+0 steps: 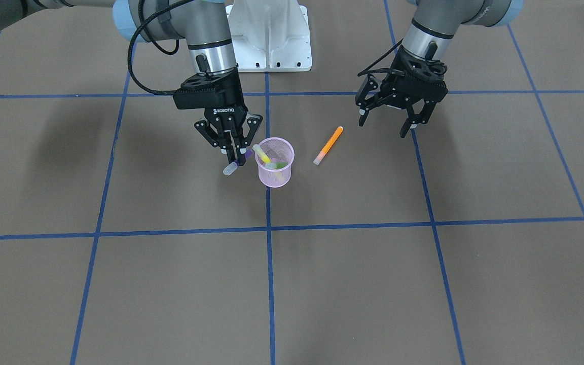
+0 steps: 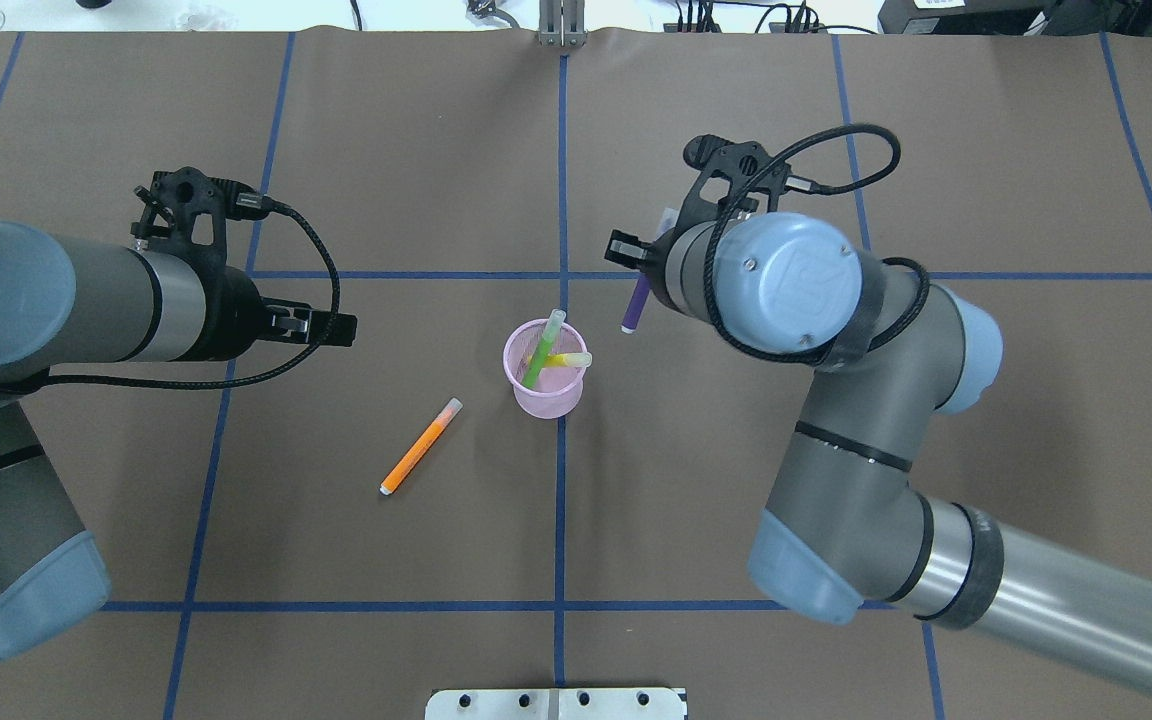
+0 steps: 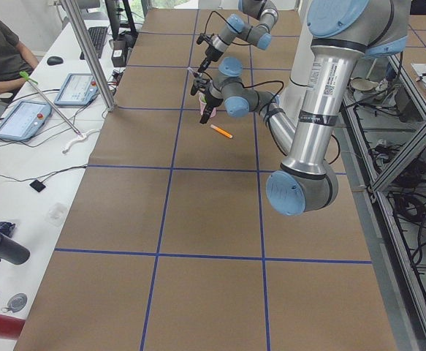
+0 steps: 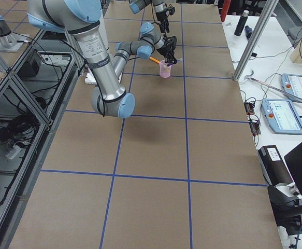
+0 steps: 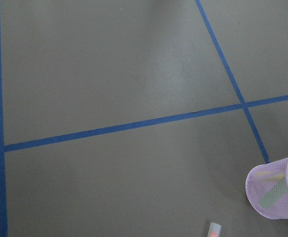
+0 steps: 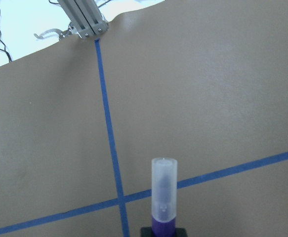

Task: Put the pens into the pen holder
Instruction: 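Lower the purple pen into the cup and open the right gripper, then withdraw the right arm while the left gripper moves toward the orange pen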

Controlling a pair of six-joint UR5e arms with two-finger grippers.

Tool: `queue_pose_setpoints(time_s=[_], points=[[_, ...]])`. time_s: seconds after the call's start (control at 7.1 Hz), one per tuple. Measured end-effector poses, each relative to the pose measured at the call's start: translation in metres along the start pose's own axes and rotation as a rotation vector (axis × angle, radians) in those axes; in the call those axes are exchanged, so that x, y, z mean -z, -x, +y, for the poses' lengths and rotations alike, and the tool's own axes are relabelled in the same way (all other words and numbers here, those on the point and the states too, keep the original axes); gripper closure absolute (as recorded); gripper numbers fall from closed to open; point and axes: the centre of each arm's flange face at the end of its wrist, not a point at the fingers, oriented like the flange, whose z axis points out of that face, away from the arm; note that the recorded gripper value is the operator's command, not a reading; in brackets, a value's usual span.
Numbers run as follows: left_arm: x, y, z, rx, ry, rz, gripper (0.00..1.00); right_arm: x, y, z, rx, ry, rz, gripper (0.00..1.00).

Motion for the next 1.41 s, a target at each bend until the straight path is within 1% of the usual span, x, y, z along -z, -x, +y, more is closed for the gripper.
queue_pose_setpoints(time_s=[0.28,0.42,0.7,1.13,1.27,1.41], points=[[-0.005,0.002,0.001,-0.008,0.006,-0.008,0.02,0.008,0.015,0.02,0.036,-0.025,-0.021,1.0],[-0.007,0.004,0.001,-0.008,0.009,-0.012,0.02,0.012,0.021,0.035,0.049,-0.036,-0.028,1.0],[-0.009,0.004,0.001,-0.008,0.011,-0.016,0.02,0.014,0.035,0.054,0.06,-0.059,-0.037,1.0],[-0.013,0.006,0.002,-0.007,0.016,-0.021,0.02,0.005,0.045,0.053,0.061,-0.087,-0.028,1.0],[-0.016,0.006,0.003,-0.008,0.021,-0.025,0.02,0.002,0.044,0.052,0.061,-0.095,-0.022,0.8],[-0.022,0.006,0.005,-0.008,0.029,-0.031,0.02,0.0,0.043,0.052,0.061,-0.098,-0.018,0.01]])
